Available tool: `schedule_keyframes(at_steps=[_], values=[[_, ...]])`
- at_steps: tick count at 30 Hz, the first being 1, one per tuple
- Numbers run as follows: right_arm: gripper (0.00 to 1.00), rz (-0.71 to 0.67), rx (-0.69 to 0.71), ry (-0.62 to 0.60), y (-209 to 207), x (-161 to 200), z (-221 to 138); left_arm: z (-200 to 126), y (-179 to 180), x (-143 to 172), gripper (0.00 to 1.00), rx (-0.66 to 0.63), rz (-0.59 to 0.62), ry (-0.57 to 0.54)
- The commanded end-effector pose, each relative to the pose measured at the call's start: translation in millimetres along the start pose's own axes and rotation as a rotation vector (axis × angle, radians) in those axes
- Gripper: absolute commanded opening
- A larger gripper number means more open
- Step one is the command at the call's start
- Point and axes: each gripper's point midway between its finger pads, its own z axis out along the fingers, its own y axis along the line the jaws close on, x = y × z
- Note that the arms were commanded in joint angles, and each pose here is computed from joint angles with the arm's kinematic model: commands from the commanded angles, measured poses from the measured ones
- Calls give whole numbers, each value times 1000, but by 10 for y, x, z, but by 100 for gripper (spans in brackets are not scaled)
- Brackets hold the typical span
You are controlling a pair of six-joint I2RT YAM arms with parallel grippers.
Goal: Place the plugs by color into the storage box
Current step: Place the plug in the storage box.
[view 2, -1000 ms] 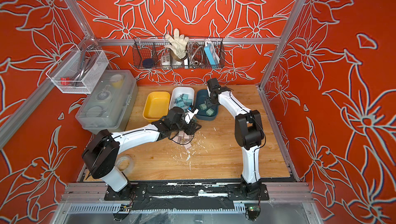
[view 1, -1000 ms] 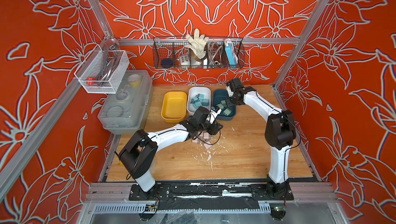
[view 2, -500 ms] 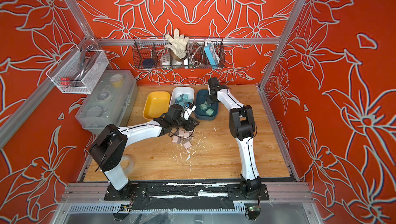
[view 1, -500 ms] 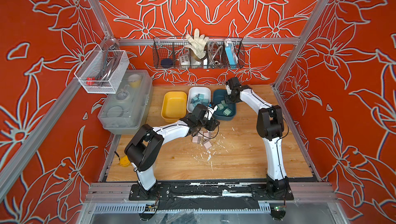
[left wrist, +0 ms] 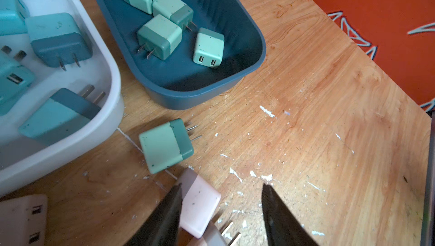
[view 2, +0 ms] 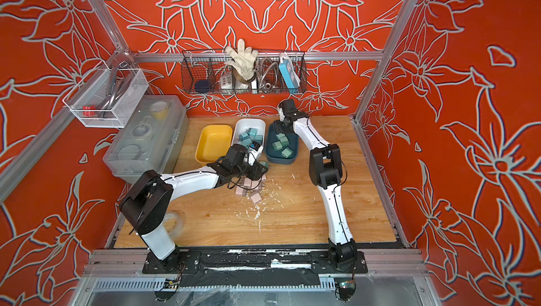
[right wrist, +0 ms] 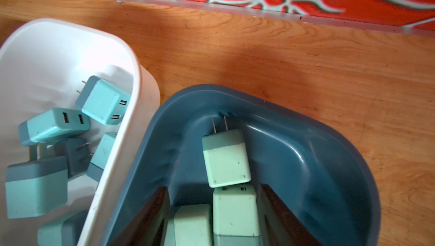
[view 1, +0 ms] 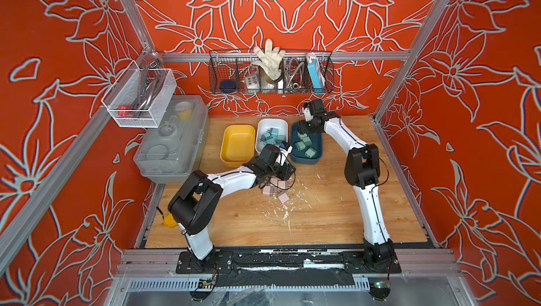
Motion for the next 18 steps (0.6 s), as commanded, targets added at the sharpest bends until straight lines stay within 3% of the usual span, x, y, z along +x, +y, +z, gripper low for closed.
schedule_keyframes(at_steps=[1,10,18], values=[[64,3,-15,46,112,155,-78,-149,-46,-151,55,5,7,-53],[64,29,-71,25,347,398,-407,-373,-100,-105,55,15,-22,-82],[64,-35,-61,14,684,681,-797,-578,-159,-22,55,26,-96,-71]])
